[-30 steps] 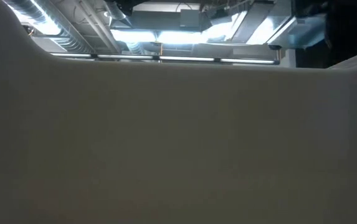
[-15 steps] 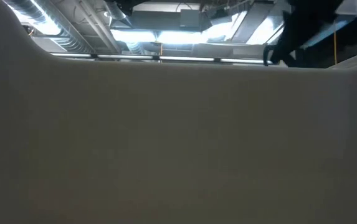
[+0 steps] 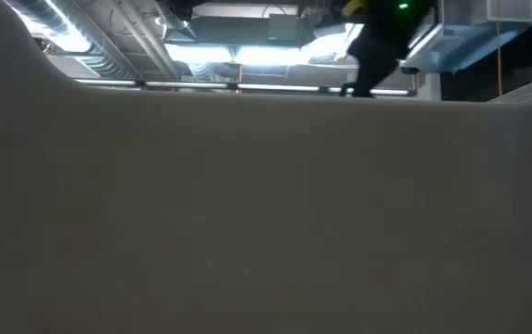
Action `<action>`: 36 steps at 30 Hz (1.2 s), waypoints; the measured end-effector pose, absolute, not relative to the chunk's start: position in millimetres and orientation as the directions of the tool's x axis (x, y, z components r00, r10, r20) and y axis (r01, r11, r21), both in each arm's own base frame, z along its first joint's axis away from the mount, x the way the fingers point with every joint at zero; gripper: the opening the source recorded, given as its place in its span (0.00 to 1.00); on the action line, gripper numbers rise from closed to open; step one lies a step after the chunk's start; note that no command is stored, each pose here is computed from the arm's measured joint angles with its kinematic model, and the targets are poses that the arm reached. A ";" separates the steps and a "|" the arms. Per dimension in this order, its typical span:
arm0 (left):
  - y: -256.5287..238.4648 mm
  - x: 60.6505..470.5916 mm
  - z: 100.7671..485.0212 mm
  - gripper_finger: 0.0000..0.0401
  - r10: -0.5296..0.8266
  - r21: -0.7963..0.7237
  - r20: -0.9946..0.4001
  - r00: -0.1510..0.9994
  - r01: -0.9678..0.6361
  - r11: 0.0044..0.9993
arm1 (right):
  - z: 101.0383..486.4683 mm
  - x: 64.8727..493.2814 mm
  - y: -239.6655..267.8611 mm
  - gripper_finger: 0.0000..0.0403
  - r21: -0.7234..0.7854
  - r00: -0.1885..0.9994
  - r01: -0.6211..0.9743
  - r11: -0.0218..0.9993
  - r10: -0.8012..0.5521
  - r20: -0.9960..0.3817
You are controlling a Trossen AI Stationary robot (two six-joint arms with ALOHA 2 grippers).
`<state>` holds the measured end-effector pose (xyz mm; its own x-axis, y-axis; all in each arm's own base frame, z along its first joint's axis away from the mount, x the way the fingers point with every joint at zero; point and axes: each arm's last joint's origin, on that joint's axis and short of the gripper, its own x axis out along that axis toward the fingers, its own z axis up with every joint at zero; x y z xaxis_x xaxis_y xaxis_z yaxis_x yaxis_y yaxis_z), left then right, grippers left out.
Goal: Sort rubber bands into baskets
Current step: Put the blue rubber band in the yellow bin
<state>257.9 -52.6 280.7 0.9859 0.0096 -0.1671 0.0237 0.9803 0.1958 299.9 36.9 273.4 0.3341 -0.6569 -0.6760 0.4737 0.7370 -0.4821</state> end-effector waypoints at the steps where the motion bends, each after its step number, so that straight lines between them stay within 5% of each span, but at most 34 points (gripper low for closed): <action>1: -52.2 256.8 280.0 0.35 0.018 0.199 -0.180 0.983 0.019 0.980 | 276.8 303.9 29.9 0.04 -0.484 0.342 0.475 0.735 -0.661 -0.668; 10: -50.0 252.7 270.7 0.35 0.065 0.238 -0.285 0.956 0.005 0.971 | 305.4 336.8 -31.8 0.04 -0.452 0.495 0.499 0.739 -0.672 -0.551; 20: -50.0 252.6 270.5 0.35 0.066 0.245 -0.286 0.956 0.006 0.970 | 312.0 354.6 -103.6 0.04 -0.244 0.653 0.566 0.788 -0.609 -0.451; 32: -49.9 253.0 271.6 0.35 0.068 0.254 -0.276 0.959 0.004 0.967 | 271.8 380.8 -151.8 0.05 -0.175 0.675 0.598 0.782 -0.610 -0.415; 36: -50.0 253.0 271.6 0.35 0.068 0.254 -0.275 0.959 0.005 0.967 | 257.3 386.3 -153.8 0.12 -0.189 0.661 0.588 0.786 -0.603 -0.447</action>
<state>253.0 -50.0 271.6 0.9589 0.0676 -0.2755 0.0047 0.9673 0.2536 386.3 -153.8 257.3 0.6612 -0.6025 -0.4470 0.5884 0.7861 -0.1893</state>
